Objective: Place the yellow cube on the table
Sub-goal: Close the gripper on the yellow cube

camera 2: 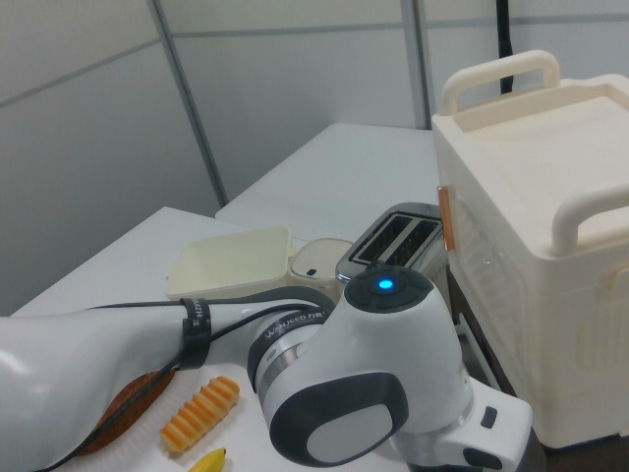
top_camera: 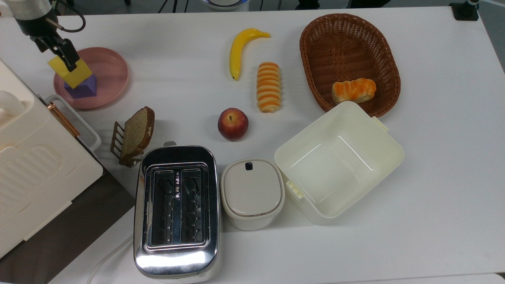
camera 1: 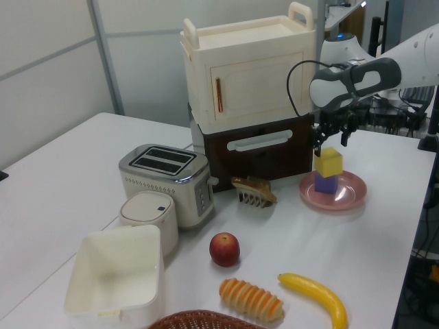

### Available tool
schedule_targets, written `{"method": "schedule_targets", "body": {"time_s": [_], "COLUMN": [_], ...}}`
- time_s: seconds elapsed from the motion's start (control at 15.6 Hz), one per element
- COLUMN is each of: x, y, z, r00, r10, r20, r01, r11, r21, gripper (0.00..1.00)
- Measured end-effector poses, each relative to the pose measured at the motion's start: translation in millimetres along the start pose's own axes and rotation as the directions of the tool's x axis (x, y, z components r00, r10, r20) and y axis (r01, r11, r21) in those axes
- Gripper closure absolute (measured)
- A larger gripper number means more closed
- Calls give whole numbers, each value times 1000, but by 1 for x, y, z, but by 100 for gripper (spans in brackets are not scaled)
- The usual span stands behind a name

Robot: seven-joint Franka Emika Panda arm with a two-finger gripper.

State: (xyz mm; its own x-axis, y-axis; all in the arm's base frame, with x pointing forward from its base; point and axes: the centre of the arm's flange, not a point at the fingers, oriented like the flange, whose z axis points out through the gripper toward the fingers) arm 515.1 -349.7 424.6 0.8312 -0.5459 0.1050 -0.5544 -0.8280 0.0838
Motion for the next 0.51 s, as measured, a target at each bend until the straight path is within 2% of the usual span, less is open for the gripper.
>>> {"method": "schedule_targets", "body": {"time_s": [0.51], "x": [0], "y": [2], "z": [-7], "r00": [1000], "r10": [4], "r20": [-12], "r01": [-4], "r11": [1000], "r21": [1], "gripper": [0]}}
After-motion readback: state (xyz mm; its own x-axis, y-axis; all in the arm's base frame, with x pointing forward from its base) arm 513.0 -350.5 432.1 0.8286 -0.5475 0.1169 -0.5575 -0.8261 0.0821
